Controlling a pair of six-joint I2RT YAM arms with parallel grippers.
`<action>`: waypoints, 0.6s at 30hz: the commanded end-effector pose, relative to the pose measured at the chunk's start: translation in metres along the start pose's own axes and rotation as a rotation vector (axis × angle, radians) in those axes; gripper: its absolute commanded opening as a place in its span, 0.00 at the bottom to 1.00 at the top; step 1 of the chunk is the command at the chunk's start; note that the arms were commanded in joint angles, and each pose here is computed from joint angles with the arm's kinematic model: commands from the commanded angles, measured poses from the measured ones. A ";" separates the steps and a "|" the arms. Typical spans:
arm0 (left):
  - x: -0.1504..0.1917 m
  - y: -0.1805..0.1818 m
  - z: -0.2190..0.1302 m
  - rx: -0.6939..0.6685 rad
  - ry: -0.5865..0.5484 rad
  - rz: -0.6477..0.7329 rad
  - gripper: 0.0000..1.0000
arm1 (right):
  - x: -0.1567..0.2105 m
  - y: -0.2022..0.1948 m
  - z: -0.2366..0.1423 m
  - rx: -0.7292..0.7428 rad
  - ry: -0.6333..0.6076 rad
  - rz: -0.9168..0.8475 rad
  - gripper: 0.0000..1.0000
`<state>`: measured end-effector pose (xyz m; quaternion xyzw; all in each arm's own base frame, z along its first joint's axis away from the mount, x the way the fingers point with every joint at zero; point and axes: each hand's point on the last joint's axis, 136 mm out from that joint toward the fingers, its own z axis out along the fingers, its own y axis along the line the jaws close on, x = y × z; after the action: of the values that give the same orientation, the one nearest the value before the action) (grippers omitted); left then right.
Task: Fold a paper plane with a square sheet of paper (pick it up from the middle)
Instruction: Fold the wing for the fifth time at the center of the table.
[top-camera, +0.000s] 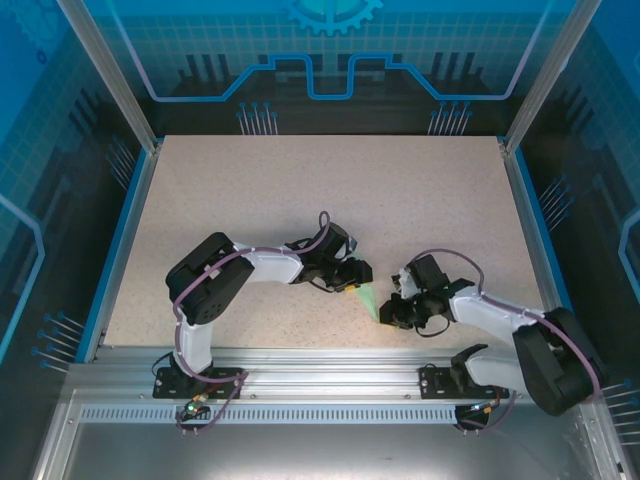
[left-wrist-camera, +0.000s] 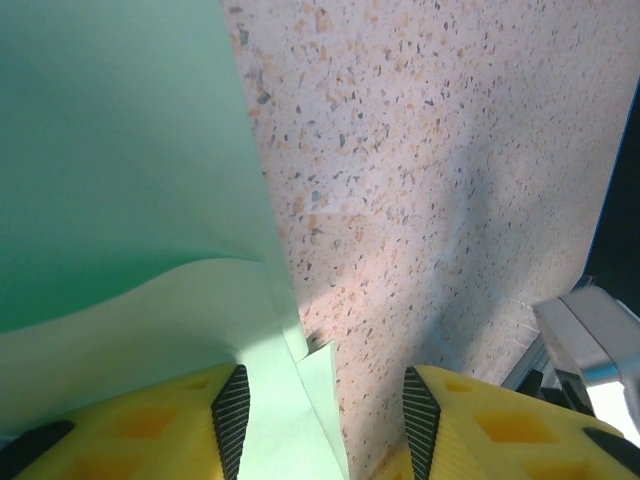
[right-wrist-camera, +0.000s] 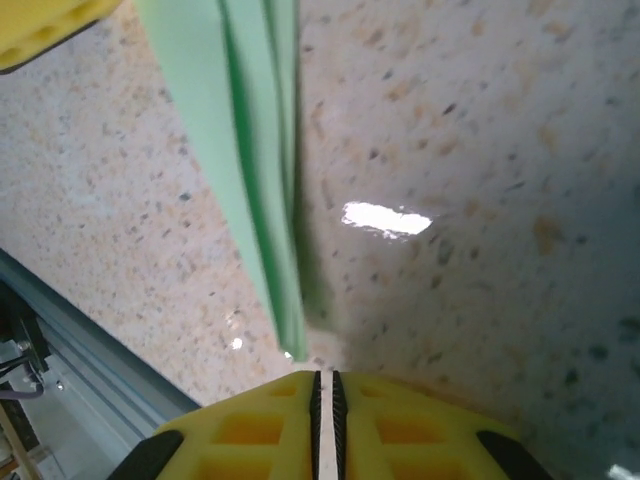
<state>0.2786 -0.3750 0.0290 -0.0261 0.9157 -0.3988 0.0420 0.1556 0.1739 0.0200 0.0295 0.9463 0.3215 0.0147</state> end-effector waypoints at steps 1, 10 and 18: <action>0.008 0.031 0.010 -0.085 0.039 -0.037 0.49 | -0.011 0.024 -0.013 -0.023 -0.030 -0.066 0.16; 0.010 0.036 0.014 -0.092 0.048 -0.051 0.49 | -0.044 0.059 0.008 -0.134 -0.039 -0.106 0.19; 0.009 0.032 0.015 -0.070 0.046 -0.049 0.49 | -0.024 0.006 0.041 -0.042 0.075 -0.025 0.14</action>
<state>0.2791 -0.3760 0.0286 -0.0284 0.9132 -0.4052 0.0331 0.1959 0.2108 0.0093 0.0035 0.9357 0.3527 0.0106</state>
